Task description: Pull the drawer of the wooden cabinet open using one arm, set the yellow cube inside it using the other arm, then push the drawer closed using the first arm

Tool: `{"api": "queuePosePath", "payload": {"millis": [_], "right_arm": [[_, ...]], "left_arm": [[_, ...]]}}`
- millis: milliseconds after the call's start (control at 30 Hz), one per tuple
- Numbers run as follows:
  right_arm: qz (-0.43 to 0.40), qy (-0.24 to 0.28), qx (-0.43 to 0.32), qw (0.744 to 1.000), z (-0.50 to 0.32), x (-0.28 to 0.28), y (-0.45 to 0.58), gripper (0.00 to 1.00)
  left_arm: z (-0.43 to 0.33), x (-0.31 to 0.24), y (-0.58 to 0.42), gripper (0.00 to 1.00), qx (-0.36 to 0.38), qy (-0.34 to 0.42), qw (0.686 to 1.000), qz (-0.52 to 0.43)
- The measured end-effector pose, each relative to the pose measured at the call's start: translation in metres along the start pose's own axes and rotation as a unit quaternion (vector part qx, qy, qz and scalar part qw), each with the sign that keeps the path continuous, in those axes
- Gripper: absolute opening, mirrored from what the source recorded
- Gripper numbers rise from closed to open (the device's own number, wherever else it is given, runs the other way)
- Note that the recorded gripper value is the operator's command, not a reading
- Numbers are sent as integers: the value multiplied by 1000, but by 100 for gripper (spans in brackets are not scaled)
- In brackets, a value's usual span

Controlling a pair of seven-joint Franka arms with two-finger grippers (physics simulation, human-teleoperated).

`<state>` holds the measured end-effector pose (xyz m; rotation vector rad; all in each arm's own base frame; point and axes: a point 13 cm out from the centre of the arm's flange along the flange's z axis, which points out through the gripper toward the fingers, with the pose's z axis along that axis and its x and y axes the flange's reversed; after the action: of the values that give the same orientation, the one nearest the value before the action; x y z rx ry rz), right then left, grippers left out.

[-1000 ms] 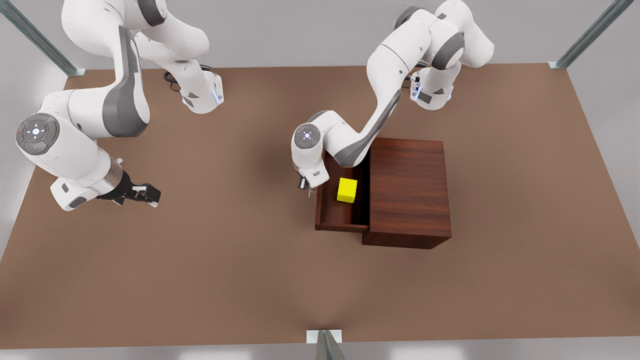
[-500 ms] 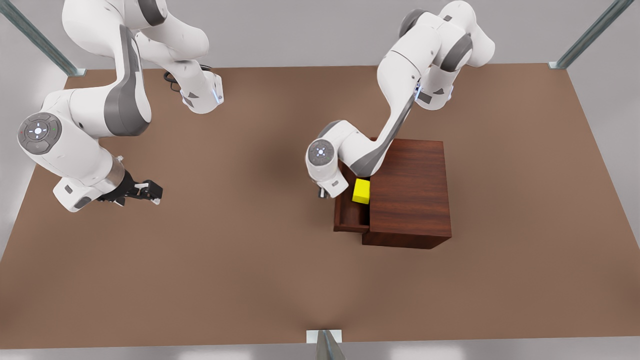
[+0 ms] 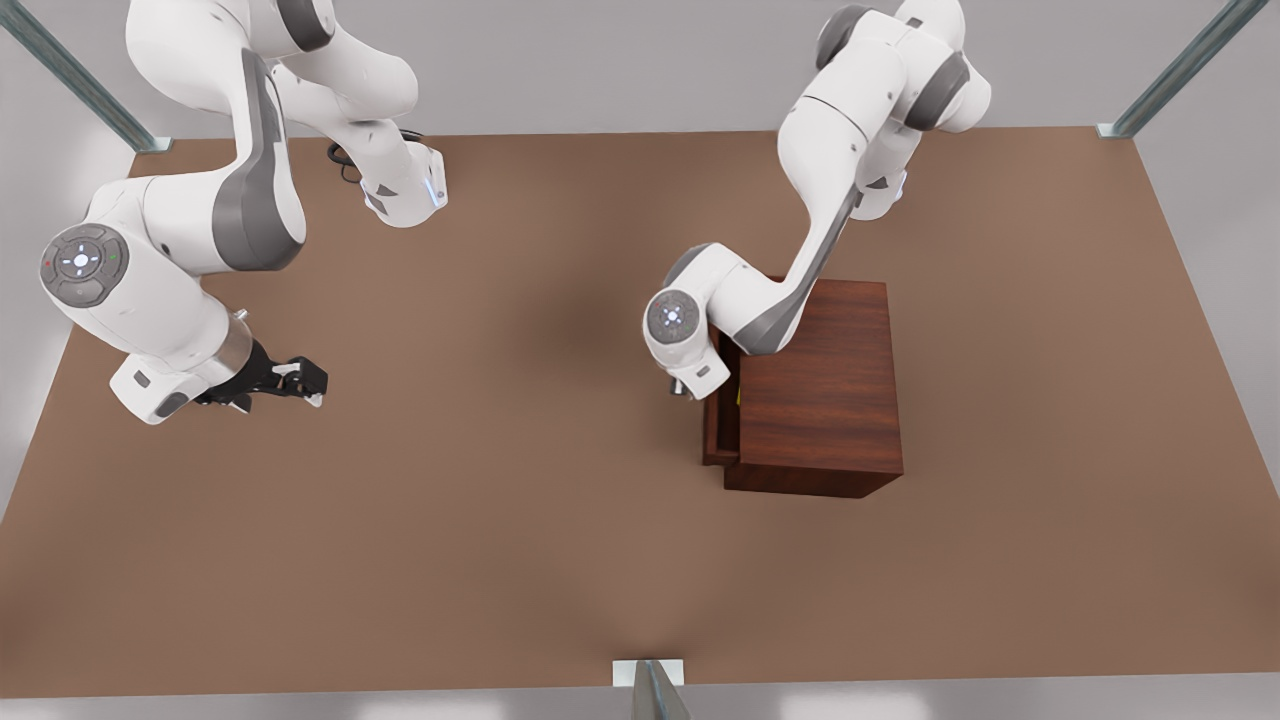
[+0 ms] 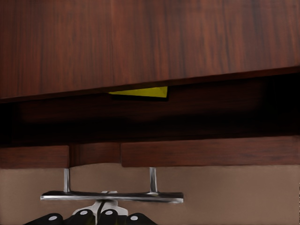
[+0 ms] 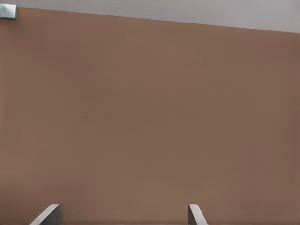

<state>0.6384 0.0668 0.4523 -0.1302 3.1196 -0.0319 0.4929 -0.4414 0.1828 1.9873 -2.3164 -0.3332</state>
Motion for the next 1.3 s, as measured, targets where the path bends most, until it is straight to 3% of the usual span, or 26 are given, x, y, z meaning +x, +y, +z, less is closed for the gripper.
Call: {"api": "queuePosePath", "payload": {"millis": [667,700,733,867,933,1033,1133,1200,1300], "right_arm": [[-7,1,0,1000,0,0,-3,100],[-7,1,0,1000,0,0,-3,100],[-7,0,0,1000,0,0,-3,100],[-8,0,0,1000,0,0,-3,100],[-9,0,0,1000,0,0,-3,100],[-9,0,0,1000,0,0,-3,100],[-9,0,0,1000,0,0,-3,100],[-10,0,0,1000,0,0,-3,100],[-10,0,0,1000,0,0,-3,100]], "left_arm": [[-8,-50,-15,21,-17,2,999,46],[-15,-48,-14,41,-13,5,999,50],[-30,-41,-14,100,-4,13,998,56],[-118,-24,-13,100,48,61,994,72],[-159,-78,-28,100,61,75,994,59],[-199,-214,-49,100,70,85,993,40],[-244,-320,-32,100,94,69,990,79],[-273,-363,-6,100,110,53,985,123],[-287,-375,11,100,112,22,970,214]]}}
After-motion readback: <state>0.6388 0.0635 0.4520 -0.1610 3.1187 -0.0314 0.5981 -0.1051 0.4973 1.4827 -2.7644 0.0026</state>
